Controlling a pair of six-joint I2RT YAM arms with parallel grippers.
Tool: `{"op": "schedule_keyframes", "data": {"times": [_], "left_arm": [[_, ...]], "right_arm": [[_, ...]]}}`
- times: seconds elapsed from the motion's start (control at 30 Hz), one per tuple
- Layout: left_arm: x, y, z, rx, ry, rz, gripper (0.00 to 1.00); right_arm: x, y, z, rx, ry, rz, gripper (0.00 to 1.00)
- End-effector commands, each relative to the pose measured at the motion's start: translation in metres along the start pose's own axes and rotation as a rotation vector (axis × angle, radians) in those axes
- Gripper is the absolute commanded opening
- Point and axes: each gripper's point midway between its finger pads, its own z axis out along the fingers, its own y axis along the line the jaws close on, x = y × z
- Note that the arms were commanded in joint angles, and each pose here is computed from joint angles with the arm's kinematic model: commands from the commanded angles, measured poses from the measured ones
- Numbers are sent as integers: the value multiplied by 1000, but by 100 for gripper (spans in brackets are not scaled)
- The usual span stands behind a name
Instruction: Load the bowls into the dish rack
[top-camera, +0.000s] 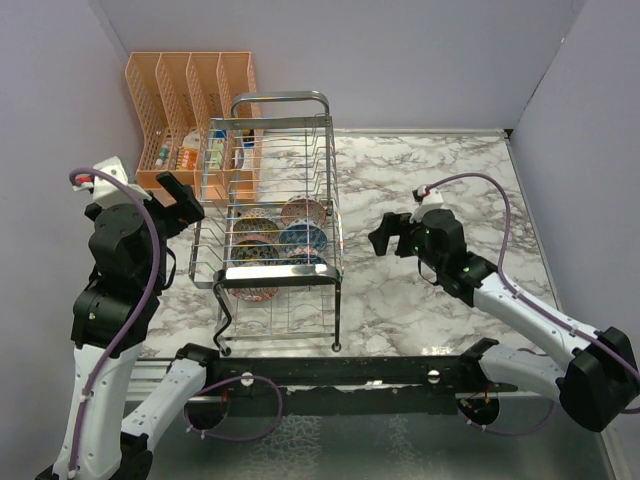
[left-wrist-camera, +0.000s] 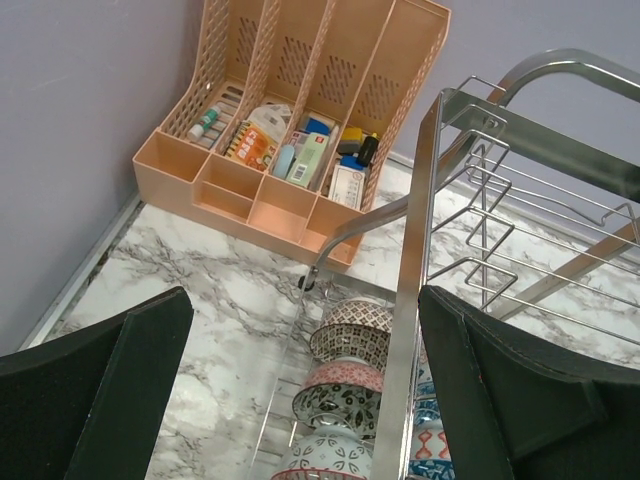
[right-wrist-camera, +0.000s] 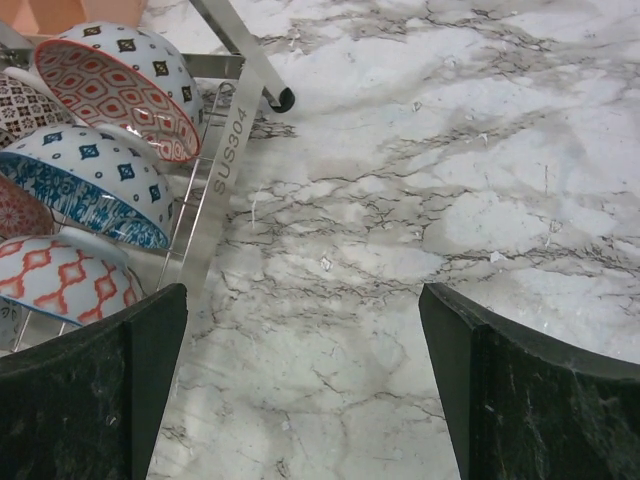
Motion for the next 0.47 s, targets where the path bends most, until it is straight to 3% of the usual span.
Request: {"op": "schedule_keyframes", "data": {"times": [0.0, 0.43], "left_arm": [[-16, 6, -8, -29, -53, -52, 99], [-19, -7, -6, 8, -25, -87, 99]], "right_arm": [[-7, 1, -5, -32, 9, 57, 100], [-5, -3, -7, -39, 18, 73, 100]]}}
